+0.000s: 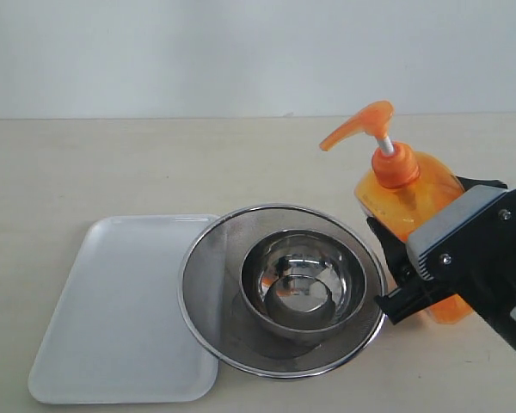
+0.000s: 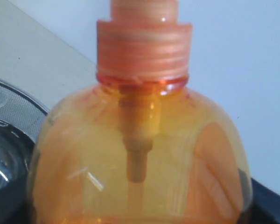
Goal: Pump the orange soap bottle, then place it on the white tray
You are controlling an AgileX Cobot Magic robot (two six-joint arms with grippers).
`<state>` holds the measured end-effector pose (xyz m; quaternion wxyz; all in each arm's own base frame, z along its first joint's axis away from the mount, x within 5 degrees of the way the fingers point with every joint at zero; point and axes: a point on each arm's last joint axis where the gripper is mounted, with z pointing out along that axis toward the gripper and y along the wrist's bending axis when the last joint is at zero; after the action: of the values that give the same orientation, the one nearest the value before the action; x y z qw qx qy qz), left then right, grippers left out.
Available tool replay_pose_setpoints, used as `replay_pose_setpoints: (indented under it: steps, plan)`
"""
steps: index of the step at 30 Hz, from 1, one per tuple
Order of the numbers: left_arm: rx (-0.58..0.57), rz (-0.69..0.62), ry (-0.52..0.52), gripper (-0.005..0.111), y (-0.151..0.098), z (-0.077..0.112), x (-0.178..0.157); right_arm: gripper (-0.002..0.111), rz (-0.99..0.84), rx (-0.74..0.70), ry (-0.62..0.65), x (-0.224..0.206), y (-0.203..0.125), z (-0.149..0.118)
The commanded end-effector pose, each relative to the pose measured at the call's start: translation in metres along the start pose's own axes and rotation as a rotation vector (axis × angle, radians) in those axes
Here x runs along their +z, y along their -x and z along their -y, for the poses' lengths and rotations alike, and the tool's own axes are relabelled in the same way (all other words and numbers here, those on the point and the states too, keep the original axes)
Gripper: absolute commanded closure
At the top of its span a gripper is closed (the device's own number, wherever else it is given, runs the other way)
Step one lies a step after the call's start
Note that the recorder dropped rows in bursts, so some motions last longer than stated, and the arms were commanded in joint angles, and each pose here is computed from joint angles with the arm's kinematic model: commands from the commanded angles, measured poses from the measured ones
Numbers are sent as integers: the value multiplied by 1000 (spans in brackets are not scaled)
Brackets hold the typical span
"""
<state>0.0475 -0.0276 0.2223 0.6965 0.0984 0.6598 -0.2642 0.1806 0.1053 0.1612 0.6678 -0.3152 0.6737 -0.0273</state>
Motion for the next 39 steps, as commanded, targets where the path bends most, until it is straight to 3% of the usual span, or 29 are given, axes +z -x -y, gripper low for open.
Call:
replay_pose_setpoints:
  steps: [1, 7, 11, 20, 30, 33, 39]
  plan:
    - [1, 24, 109, 102, 1, -6, 0, 108, 31, -2, -19, 0, 4, 2]
    - [22, 66, 293, 102, 3, -16, -2, 108, 18, 58, -42, 0, 3, 4]
    - [29, 80, 358, 102, 4, -19, -4, 108, 11, 137, -57, 0, 2, 6]
    - [34, 92, 408, 102, 5, -22, -5, 108, -49, 489, -159, -2, -6, 13]
    - [37, 98, 434, 102, 5, -23, -5, 108, -84, 571, -174, -2, -10, 13]
    - [37, 98, 434, 102, 5, -23, -5, 98, -89, 571, -170, -2, -10, 13]
    - [37, 98, 434, 102, 5, -23, -5, 60, -111, 571, -153, -2, -12, 11]
